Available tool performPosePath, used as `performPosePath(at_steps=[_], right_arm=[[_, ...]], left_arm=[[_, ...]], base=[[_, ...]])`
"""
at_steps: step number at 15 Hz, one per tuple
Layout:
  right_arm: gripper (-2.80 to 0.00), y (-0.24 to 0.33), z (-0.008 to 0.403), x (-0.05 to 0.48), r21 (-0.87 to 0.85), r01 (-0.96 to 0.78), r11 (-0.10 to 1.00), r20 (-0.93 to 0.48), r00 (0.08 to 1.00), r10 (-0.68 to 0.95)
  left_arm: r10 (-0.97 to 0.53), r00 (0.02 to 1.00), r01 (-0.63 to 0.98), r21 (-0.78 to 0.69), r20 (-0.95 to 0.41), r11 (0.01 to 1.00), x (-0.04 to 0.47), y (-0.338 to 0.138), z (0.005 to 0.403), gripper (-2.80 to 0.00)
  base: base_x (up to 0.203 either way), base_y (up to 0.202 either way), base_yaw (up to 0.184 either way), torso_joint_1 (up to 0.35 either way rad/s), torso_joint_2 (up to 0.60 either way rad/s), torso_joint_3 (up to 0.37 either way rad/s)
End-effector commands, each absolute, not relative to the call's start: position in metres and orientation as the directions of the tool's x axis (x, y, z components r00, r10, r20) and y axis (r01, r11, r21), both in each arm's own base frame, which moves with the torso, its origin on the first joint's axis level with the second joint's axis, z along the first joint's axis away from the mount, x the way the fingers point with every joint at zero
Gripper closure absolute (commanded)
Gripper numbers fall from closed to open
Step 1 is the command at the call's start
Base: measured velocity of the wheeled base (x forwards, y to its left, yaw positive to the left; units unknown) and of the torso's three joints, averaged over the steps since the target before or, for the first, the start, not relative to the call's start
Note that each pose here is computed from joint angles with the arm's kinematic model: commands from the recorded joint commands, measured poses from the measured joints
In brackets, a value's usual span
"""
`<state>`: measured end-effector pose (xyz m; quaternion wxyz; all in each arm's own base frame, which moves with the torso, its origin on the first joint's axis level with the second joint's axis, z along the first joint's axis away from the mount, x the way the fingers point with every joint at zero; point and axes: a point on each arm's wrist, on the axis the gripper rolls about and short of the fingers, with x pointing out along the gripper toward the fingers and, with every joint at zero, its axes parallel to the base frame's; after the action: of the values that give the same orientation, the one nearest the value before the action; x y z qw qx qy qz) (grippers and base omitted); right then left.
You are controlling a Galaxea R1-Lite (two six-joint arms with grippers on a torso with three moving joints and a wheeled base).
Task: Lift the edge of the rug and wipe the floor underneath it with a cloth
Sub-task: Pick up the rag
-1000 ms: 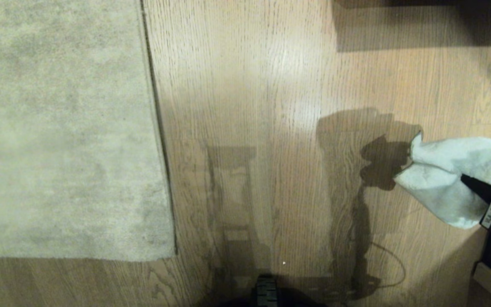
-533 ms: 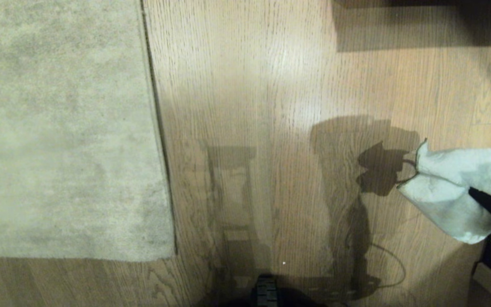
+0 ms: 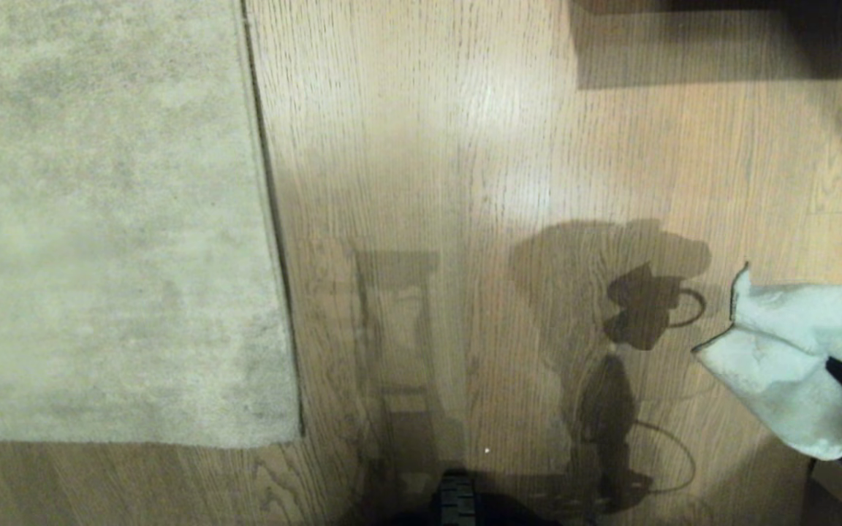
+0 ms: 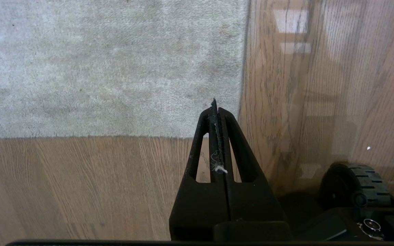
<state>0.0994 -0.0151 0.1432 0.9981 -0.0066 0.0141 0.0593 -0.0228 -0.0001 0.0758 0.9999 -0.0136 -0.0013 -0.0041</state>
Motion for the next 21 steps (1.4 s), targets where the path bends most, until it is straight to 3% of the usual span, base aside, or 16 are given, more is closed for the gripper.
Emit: performPosePath(at_steps=[1, 12, 16, 19, 21], right_arm=[[0.00, -0.010, 0.146, 0.079, -0.027, -0.119, 0.993, 0.018, 0.993, 0.120], [0.00, 0.006, 0.112, 0.004, -0.024, -0.082, 0.996, 0.043, 0.996, 0.083], [0.00, 0.002, 0.106, 0.004, -0.019, 0.099, 0.995, -0.020, 0.995, -0.099], [0.00, 0.002, 0.091, 0.002, -0.018, 0.104, 0.994, -0.162, 0.981, -0.106], [0.00, 0.002, 0.091, 0.002, -0.013, 0.107, 0.994, -0.185, 0.977, -0.108]], left_arm=[[-0.008, 1.000, 0.008, -0.028, 0.003, 1.000, -0.023, 0.000, 0.076, 0.00], [-0.005, 1.000, 0.005, -0.028, 0.002, 1.000, -0.023, 0.000, 0.076, 0.00], [-0.006, 1.000, 0.006, -0.028, 0.002, 1.000, -0.023, 0.000, 0.076, 0.00], [-0.006, 1.000, 0.006, -0.028, 0.002, 1.000, -0.023, 0.000, 0.076, 0.00], [-0.007, 1.000, 0.007, -0.028, 0.002, 1.000, -0.023, 0.000, 0.076, 0.00]], base=[[0.000, 0.000, 0.000, 0.000, 0.00, 0.000], [0.000, 0.000, 0.000, 0.000, 0.00, 0.000], [0.000, 0.000, 0.000, 0.000, 0.00, 0.000], [0.000, 0.000, 0.000, 0.000, 0.00, 0.000], [0.000, 0.000, 0.000, 0.000, 0.00, 0.000]])
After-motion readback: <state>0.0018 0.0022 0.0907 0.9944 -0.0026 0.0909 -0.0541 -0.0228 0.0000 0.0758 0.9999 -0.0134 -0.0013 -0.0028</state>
